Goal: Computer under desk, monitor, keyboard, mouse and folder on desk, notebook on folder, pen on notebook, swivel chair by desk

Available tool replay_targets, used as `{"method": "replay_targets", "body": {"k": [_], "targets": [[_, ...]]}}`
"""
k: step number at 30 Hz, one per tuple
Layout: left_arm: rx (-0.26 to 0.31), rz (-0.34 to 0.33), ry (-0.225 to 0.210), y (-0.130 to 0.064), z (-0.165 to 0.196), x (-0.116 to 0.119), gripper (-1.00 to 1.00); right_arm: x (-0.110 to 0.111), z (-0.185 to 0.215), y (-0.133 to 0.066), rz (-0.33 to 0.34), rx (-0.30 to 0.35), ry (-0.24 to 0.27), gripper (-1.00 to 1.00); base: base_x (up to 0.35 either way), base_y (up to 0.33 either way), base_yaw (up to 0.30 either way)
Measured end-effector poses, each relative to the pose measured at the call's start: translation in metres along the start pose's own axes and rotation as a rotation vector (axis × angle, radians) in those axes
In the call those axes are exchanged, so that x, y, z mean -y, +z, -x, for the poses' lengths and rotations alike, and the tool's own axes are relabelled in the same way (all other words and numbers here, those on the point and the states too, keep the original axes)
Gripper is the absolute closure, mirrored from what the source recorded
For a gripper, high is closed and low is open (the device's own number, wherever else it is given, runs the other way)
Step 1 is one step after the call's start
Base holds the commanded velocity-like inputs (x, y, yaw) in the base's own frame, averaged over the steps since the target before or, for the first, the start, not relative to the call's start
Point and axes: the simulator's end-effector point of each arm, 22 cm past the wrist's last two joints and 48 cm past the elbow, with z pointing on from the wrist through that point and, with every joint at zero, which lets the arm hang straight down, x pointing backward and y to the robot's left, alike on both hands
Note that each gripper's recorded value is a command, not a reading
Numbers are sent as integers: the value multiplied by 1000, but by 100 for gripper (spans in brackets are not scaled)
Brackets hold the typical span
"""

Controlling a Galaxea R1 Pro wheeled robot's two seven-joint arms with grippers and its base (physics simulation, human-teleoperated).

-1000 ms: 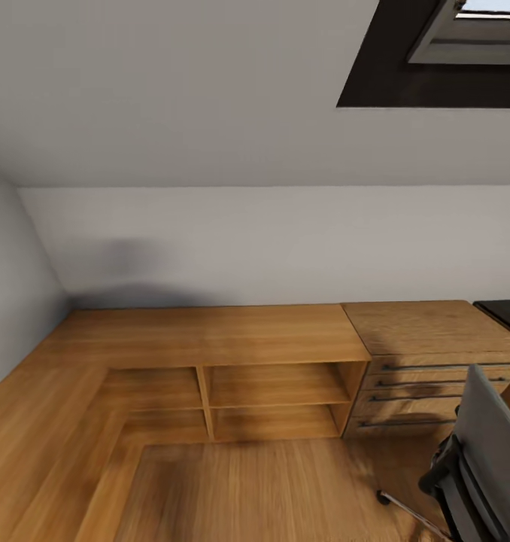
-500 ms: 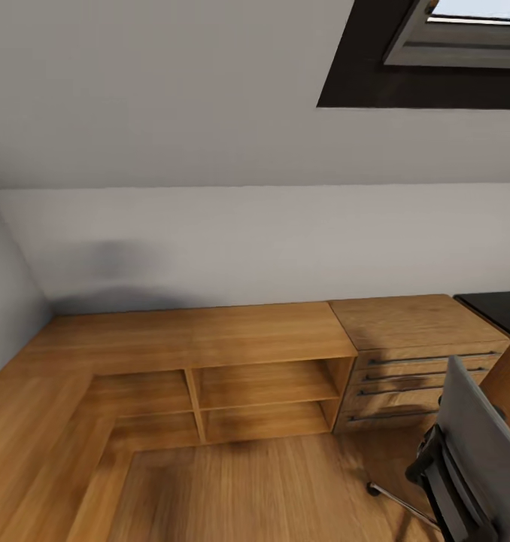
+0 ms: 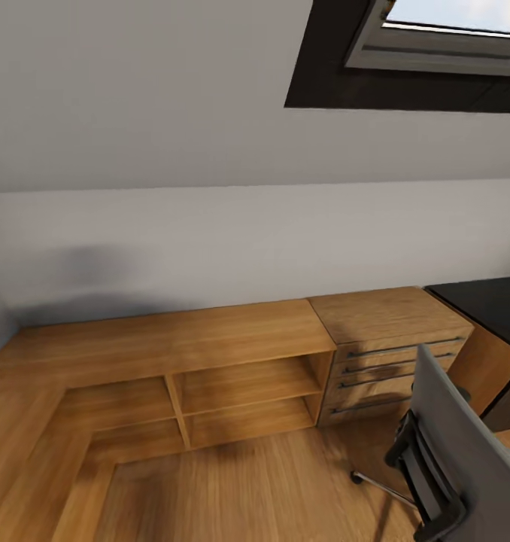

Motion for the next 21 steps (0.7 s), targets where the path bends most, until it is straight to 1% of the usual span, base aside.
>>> {"method": "replay_targets", "body": {"k": [16, 19, 21], "targets": [[-1, -1, 1, 0, 0, 0, -100, 1, 0, 0, -1, -2, -1, -100, 2, 0, -259], [0, -1, 0, 0, 0, 0, -100, 1, 0, 0, -1, -1, -1, -100, 95, 0, -259], [0, -2, 0, 0, 0, 1, -100, 1, 0, 0, -1, -1, -1, -100, 226, 0, -259]]}}
